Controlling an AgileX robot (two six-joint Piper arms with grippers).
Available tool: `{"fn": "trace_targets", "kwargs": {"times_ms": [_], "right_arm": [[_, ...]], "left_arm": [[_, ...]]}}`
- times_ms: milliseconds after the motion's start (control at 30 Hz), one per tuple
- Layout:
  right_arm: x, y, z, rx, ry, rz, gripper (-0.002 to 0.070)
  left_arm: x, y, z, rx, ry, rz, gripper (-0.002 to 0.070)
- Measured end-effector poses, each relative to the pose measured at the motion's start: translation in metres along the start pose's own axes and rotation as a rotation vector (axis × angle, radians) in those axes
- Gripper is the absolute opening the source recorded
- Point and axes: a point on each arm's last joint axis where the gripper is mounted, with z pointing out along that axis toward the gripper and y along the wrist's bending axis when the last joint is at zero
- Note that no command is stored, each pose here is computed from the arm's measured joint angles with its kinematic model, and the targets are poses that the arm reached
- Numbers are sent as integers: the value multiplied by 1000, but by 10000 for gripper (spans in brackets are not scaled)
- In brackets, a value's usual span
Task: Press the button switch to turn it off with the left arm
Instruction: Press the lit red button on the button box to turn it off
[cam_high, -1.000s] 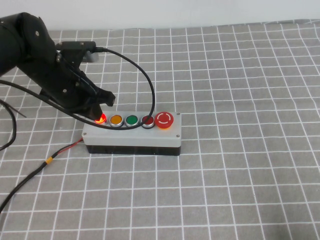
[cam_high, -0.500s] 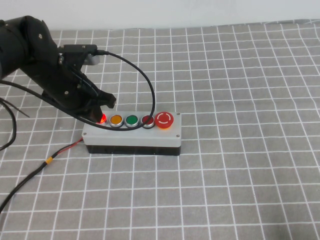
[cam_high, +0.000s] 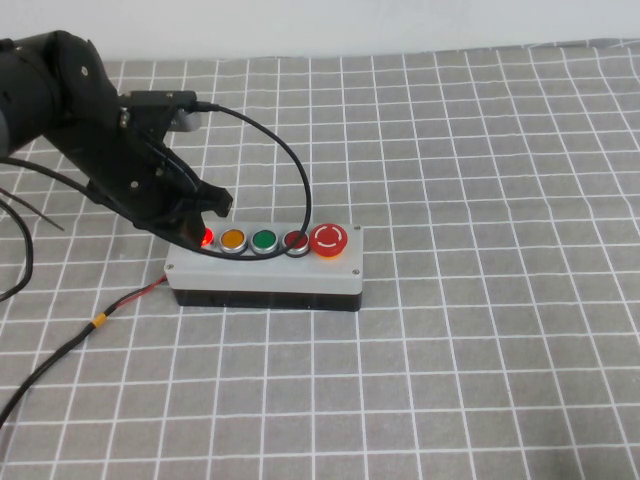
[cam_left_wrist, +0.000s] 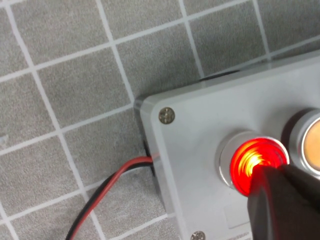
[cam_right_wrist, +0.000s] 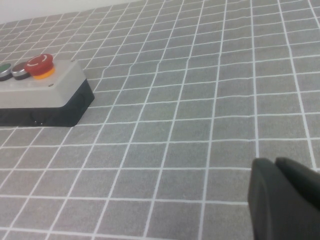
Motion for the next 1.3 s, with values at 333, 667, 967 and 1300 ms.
{"fn": "trace_targets", "kwargs": {"times_ms": [333,667,967,1300], "right_arm": [[0,0,0,0,0,0,-17],[0,0,0,0,0,0,-17],[0,0,0,0,0,0,-17],[0,0,0,0,0,0,-17]], "left_arm": [[10,-12,-62,-67,-275,62,-3],[102,-32,-124,-162,-661,59,-3],[209,-44,-137,-248,-1010,57,-3],[265,-46,-111,-257,-1074,56,-3]]}}
